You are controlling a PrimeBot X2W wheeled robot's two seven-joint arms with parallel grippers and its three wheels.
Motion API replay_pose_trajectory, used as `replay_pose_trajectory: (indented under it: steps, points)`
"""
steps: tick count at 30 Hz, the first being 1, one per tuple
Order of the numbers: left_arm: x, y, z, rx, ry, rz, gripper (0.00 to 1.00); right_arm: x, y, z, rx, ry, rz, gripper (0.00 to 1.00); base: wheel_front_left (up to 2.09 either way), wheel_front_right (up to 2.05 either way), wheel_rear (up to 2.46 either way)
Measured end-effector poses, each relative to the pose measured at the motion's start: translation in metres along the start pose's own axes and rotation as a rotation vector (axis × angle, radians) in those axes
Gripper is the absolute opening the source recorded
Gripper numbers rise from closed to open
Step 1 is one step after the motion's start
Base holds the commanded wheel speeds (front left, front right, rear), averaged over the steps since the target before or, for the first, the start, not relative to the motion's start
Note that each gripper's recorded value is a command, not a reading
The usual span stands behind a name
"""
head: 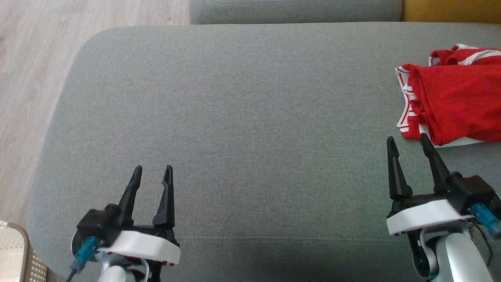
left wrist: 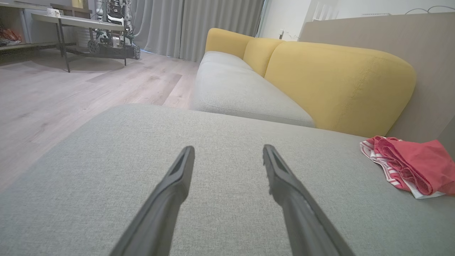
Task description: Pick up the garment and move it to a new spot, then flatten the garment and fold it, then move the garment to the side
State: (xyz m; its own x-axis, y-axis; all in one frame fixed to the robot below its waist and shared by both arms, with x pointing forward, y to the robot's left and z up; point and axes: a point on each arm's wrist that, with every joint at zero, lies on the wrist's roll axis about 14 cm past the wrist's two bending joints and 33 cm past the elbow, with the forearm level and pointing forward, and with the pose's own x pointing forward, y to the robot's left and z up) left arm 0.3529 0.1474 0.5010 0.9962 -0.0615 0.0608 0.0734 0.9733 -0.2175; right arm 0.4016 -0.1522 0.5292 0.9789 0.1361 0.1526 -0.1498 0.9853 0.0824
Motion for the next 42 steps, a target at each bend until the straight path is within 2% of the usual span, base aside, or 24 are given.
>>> replay_pose_trajectory:
  steps: [25, 26, 33, 42]
  points:
    - [0.004, 0.012, 0.01, -0.077, -0.034, 0.012, 1.0, 0.004, -0.002, -0.001, 0.0, -0.003, -0.004, 1.0, 0.0, 0.0, 0.0]
    - [0.004, 0.012, 0.01, -0.093, -0.034, 0.009, 0.0, 0.004, -0.002, -0.001, 0.001, -0.003, -0.003, 0.0, 0.0, 0.0, 0.0]
    - [-0.02, 0.021, -0.037, -0.117, 0.119, 0.06, 0.0, -0.024, -0.008, -0.05, 0.028, 0.164, -0.033, 0.0, 0.0, 0.0, 0.0]
    - [-0.02, 0.023, -0.039, -0.209, 0.128, 0.083, 0.0, -0.026, -0.013, -0.051, 0.129, 0.172, -0.073, 0.0, 0.0, 0.0, 0.0]
